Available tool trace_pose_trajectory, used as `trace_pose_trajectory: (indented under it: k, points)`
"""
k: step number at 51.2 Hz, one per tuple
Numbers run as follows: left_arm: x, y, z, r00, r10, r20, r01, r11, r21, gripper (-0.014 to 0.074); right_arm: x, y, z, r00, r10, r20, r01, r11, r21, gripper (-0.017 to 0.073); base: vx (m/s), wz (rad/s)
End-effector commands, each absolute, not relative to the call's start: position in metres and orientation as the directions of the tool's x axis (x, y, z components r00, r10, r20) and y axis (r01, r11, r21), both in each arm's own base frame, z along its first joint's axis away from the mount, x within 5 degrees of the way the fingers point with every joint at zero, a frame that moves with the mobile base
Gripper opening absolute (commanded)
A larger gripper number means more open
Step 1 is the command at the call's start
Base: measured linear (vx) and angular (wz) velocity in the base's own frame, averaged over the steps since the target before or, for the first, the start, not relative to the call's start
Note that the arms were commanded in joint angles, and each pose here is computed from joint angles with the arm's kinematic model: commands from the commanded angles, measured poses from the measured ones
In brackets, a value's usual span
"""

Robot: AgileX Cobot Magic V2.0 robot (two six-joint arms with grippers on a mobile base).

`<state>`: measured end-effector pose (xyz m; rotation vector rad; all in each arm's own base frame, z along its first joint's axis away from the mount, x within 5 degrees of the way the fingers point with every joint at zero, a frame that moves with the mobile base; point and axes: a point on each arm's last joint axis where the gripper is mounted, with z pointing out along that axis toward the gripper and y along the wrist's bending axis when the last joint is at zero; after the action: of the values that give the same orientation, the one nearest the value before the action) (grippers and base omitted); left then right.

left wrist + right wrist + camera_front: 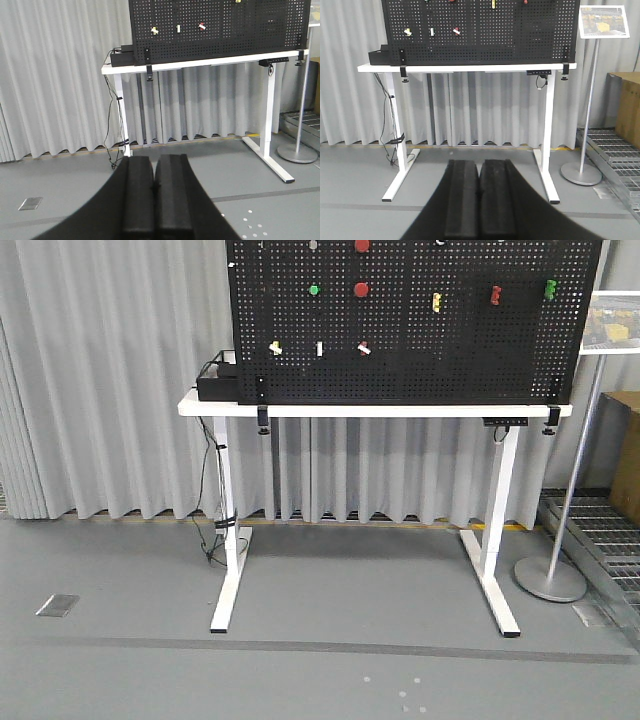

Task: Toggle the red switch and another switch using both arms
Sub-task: 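Drive the base forward up to the black pegboard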

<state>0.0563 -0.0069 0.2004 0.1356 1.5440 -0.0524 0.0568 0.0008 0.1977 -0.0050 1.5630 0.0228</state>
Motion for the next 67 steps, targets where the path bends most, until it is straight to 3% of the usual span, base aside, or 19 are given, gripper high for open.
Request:
trace_pose_trajectory:
  k: [1, 27, 67]
  points:
    - [0.0554, -0.0064, 0.2021, 0.105, 0.032, -0.994, 0.111, 0.993, 0.044, -0.0006, 0.0561, 0.0013, 0.2043, 0.096, 0.0, -0.995, -0.022, 1.0, -0.002, -0.0006, 0.07, 0.0]
    - [0.0554, -0.0064, 0.2021, 0.106, 0.033, -0.994, 0.111, 0.993, 0.044, -0.0006, 0.0561, 0.0013, 0.2043, 0.096, 0.0, -0.995, -0.022, 1.0, -0.002, -0.0006, 0.23, 0.01]
    - [0.0554, -0.0064, 0.2018, 0.103, 0.035, -0.994, 0.111, 0.993, 0.047, -0.0006, 0.0561, 0.0013, 0.2043, 0.096, 0.0, -0.995, -0.022, 1.0, -0.002, -0.0006, 0.43, -0.03]
